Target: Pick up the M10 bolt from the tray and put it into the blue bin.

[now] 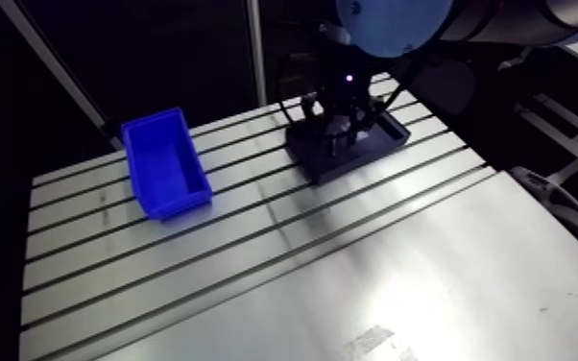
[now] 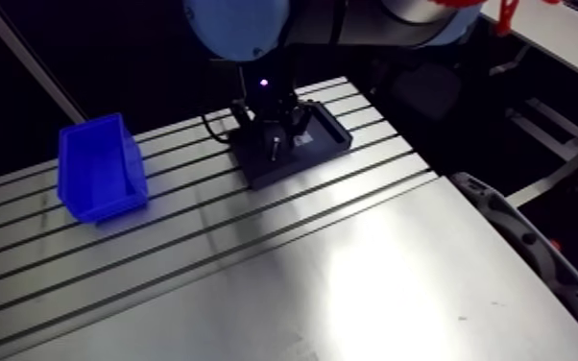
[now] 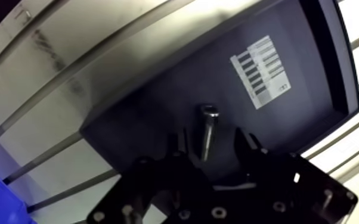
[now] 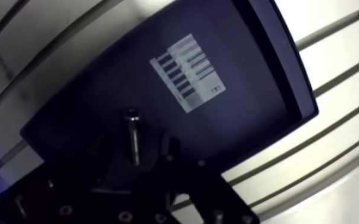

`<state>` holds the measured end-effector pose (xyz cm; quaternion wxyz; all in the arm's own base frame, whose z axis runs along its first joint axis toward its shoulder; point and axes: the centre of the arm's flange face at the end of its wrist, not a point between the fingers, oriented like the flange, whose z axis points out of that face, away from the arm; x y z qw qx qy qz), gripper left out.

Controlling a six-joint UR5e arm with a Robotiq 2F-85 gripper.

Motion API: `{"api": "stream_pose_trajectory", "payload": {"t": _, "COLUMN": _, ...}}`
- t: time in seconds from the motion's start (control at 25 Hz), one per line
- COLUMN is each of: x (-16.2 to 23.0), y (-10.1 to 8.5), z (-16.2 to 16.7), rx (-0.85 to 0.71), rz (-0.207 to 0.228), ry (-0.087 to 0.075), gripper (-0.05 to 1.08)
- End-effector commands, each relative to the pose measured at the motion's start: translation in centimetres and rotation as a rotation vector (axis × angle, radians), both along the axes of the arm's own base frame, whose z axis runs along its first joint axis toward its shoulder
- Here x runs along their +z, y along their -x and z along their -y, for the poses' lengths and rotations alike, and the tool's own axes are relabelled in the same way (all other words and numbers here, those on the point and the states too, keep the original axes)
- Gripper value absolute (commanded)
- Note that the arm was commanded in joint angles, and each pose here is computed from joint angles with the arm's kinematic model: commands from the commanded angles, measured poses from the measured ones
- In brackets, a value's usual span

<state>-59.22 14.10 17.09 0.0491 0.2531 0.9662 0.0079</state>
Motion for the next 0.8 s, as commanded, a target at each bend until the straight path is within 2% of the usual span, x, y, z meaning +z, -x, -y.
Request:
{"api": "stream_pose_trajectory", "payload": {"t": 0.04, "x": -0.26, "y": 0.11, "z": -0.02, "rx": 0.001, "rz": -0.001, "ry": -0.002, "gripper": 0.53}}
{"api": "stream_pose_trajectory", "payload": {"t": 0.28, "x": -0.35, "y": 0.11, "z": -0.02, "rx": 0.001, "rz": 0.0, "ry": -0.002, "gripper": 0.62}}
{"api": "stream_pose_trajectory", "payload": {"t": 0.8, "x": -0.53, "y": 0.11, "z": 0.0, "rx": 0.001, "rz": 0.002, "ry": 0.001, "gripper": 0.72}}
